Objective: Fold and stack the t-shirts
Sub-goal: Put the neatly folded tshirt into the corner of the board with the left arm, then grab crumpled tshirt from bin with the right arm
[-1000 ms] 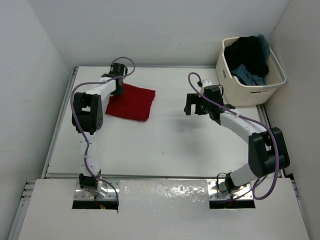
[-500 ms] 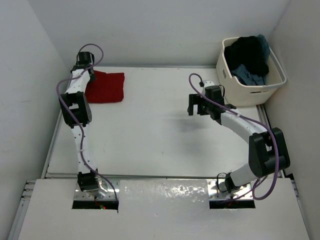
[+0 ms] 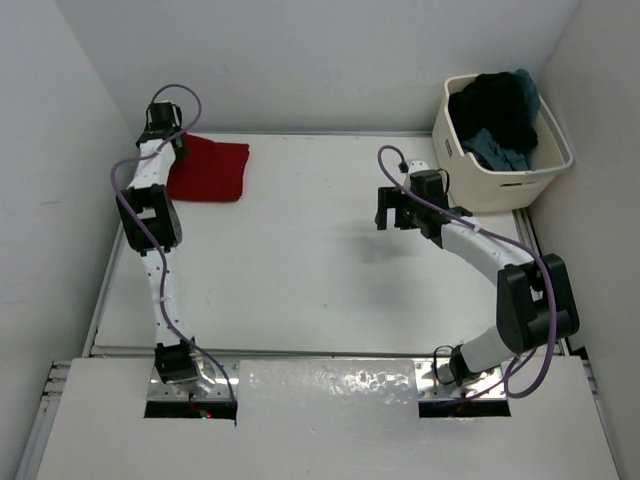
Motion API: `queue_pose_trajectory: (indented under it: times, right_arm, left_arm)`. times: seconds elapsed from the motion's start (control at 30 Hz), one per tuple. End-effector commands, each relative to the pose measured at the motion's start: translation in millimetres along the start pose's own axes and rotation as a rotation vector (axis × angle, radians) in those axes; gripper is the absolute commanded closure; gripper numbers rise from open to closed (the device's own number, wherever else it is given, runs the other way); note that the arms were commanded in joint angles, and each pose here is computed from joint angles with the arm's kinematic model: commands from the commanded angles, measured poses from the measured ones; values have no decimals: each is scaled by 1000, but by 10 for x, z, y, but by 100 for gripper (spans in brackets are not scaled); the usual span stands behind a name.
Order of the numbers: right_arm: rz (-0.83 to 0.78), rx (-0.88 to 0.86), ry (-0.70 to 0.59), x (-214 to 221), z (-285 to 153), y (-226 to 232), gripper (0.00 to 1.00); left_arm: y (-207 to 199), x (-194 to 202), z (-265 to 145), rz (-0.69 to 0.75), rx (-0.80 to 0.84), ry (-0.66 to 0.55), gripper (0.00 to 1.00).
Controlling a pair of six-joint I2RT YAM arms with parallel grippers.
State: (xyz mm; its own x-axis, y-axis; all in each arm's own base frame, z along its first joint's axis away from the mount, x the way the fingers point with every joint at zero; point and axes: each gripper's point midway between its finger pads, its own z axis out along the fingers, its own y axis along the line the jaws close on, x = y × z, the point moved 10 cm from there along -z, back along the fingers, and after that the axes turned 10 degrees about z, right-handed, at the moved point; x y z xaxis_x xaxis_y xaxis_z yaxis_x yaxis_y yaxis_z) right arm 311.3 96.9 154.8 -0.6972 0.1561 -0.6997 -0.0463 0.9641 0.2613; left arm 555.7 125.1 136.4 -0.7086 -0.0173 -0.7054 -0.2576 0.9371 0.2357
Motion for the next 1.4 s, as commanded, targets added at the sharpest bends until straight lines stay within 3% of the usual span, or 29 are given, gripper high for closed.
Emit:
queue_pose_trajectory:
  times: [0.0, 0.23, 0.27, 0.3, 0.33, 0.37, 0.57, 0.77, 0.8, 0.83, 0.87, 0.9, 0.93, 0.97, 1.0, 1.07, 1.1, 1.17, 1.27, 1.37]
  right_arm:
    - [2, -23, -38, -158, -11, 58, 1]
    - [7, -40, -15, -154, -34, 77, 1]
    - [8, -46, -14, -154, -34, 83, 1]
    - [11, -51, -14, -155, -42, 93, 1]
    - [14, -56, -17, -164, -54, 95, 1]
    - [12, -56, -17, -165, -59, 95, 1]
    - [-18, -90, -74, -365, -178, 168, 1]
    - [-53, -51, -161, -598, -328, 188, 1]
    - [-56, -33, -172, -631, -344, 176, 1]
    - [-54, -7, -177, -657, -352, 165, 1]
    - [-51, 0, -183, -709, -377, 164, 1]
    - [-51, 1, -183, -742, -390, 165, 1]
    - [-51, 2, -180, -738, -381, 163, 1]
    - [-49, -2, -176, -751, -390, 168, 1]
    - [-46, 0, -173, -750, -398, 168, 1]
    - [-36, 16, -158, -738, -414, 139, 1]
    - [-30, 20, -158, -737, -424, 133, 1]
    - [-27, 58, -171, -757, -441, 64, 1]
    - [-9, 106, -190, -917, -441, -48, 1]
    - [17, 157, -191, -1294, -436, -151, 1]
  left_arm:
    - [199, -270, -62, -44, 1, -136, 100]
    - [265, -416, -58, -69, -48, -199, 99]
    - [264, -407, -72, -70, -46, -199, 68]
    - [277, -428, -100, -76, -42, -210, 45]
    - [293, -486, -177, -79, -36, -231, 28]
    - [282, -488, -203, -76, -15, -233, 1]
    - [315, -858, -782, -161, 91, -339, 0]
    - [93, -1079, -1899, -196, 158, -433, 0]
    - [24, -894, -1886, -202, 32, -377, 0]
    - [-246, -849, -2070, -175, 13, -389, 0]
    - [-252, -874, -2404, -197, -31, -457, 0]
    - [-582, -620, -2429, -174, -30, -434, 0]
    - [-664, -478, -2539, -150, -6, -421, 0]
    - [-646, -504, -2862, -239, 72, -520, 0]
    - [-840, -126, -2757, -196, 253, -456, 0]
    - [-861, -46, -3078, -311, 450, -585, 0]
    - [-957, 278, -2985, -298, 507, -520, 0]
    - [-950, 498, -3021, -319, 514, -485, 0]
    - [-952, 691, -2955, -320, 451, -378, 0]
    - [-947, 744, -2910, -301, 424, -347, 0]
